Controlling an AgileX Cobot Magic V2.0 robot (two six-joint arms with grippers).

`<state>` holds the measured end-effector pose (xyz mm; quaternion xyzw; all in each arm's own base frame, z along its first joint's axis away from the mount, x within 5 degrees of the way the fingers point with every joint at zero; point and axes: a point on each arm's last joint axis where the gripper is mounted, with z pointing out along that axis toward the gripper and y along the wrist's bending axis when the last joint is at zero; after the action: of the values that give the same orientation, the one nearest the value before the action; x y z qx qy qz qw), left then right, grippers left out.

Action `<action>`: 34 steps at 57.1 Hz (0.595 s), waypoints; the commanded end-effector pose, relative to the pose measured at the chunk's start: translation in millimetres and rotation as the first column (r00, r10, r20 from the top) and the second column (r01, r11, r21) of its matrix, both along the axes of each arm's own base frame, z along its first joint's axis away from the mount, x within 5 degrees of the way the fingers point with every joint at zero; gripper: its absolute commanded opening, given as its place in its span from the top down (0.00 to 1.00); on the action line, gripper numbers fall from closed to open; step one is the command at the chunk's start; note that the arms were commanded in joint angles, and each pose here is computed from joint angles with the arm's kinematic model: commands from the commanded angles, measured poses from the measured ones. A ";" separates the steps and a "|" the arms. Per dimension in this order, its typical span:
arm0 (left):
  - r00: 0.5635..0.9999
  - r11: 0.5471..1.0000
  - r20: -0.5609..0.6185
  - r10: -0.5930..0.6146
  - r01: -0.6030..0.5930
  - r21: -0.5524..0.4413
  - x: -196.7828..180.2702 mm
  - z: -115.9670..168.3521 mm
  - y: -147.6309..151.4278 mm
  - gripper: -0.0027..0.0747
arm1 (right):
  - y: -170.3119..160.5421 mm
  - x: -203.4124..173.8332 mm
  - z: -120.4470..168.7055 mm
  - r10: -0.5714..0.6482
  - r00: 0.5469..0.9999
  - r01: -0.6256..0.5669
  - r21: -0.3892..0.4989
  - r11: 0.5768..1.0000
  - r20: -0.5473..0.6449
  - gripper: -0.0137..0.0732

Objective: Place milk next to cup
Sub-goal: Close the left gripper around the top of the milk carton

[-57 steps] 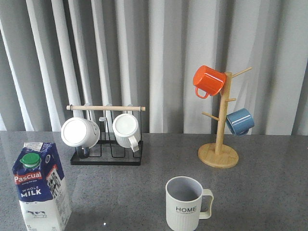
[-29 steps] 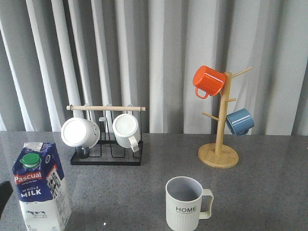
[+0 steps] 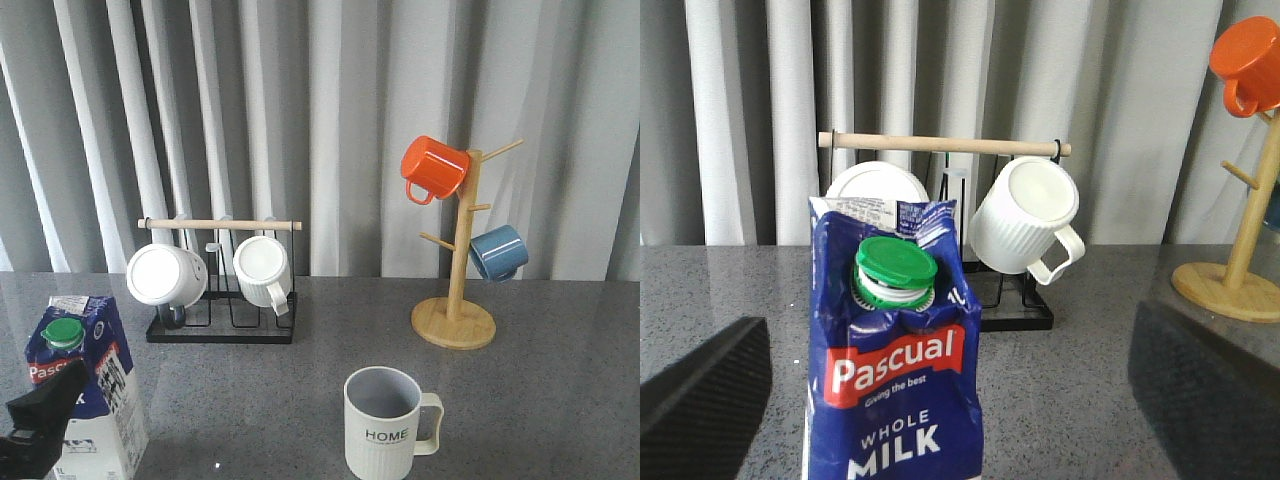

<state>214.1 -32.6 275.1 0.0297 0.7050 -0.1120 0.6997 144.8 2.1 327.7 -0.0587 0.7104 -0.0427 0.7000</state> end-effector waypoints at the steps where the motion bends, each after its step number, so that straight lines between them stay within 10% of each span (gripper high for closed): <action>1: 0.990 0.999 0.141 -0.011 0.018 -0.047 8.2 19.3 -2.7 0.04 | 0.6 -0.8 14.3 0.011 0.996 -0.010 -0.010 1.000 0.092 0.85; 34: 0.997 0.998 0.059 0.042 -0.039 -0.038 62.7 13.7 -4.4 0.04 | 0.6 -0.8 14.3 0.011 0.996 -0.010 -0.010 1.000 0.092 0.85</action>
<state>272.6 -37.9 269.9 0.0262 0.7203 -0.1026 0.6855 144.8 2.1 327.6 -0.0587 0.7107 -0.0428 0.6997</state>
